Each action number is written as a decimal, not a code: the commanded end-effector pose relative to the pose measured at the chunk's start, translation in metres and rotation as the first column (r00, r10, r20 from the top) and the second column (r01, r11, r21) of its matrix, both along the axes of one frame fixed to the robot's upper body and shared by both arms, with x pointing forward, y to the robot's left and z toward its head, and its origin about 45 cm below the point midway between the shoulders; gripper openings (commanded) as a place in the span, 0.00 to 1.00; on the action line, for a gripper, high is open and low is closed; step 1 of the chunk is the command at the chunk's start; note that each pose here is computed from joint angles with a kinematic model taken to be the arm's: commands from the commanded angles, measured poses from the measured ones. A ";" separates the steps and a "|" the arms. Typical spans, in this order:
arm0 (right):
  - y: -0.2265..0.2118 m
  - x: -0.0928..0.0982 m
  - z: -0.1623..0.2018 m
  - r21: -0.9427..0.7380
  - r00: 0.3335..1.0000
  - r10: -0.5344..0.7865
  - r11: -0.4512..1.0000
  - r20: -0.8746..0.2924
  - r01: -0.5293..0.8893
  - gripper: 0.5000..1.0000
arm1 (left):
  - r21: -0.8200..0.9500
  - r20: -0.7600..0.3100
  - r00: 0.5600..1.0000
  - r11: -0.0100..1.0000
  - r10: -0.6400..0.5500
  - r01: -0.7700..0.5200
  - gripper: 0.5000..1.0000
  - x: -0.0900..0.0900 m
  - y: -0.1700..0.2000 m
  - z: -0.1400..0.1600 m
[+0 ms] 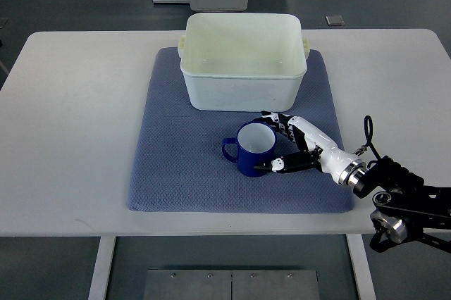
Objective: Place cup in box with right hand
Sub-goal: 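Close the right hand fingers around the blue mug's body, then lift the blue mug with the right hand over the cream tub, then lower the mug into the tub and open the right hand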
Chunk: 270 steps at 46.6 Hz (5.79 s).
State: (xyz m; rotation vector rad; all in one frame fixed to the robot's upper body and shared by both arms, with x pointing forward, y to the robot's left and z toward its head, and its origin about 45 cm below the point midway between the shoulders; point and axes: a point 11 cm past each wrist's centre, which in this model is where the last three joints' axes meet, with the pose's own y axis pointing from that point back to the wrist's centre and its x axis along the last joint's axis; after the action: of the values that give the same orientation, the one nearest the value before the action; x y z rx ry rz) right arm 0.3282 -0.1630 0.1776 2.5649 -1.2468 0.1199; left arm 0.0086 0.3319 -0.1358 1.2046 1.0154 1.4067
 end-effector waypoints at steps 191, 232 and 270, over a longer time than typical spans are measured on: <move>0.090 0.093 0.137 0.133 0.982 -0.092 0.989 0.165 0.071 0.00 | 0.000 0.000 1.000 1.000 0.000 0.000 1.00 0.000 0.000 0.000; 0.053 0.181 0.132 0.043 0.949 -0.293 0.956 0.114 0.290 0.00 | 0.000 0.000 1.000 1.000 0.000 0.000 1.00 0.000 0.000 0.000; 0.028 0.202 0.125 -0.017 0.963 -0.254 0.966 0.088 0.256 0.00 | 0.000 0.000 1.000 1.000 0.000 0.000 1.00 0.000 0.000 0.000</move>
State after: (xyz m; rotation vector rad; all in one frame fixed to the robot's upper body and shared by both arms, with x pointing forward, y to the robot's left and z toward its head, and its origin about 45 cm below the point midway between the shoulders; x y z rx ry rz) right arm 0.5309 -0.1350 0.3029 2.3709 -1.5837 0.1942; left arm 0.0085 0.3319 -0.1358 1.2047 1.0156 1.4067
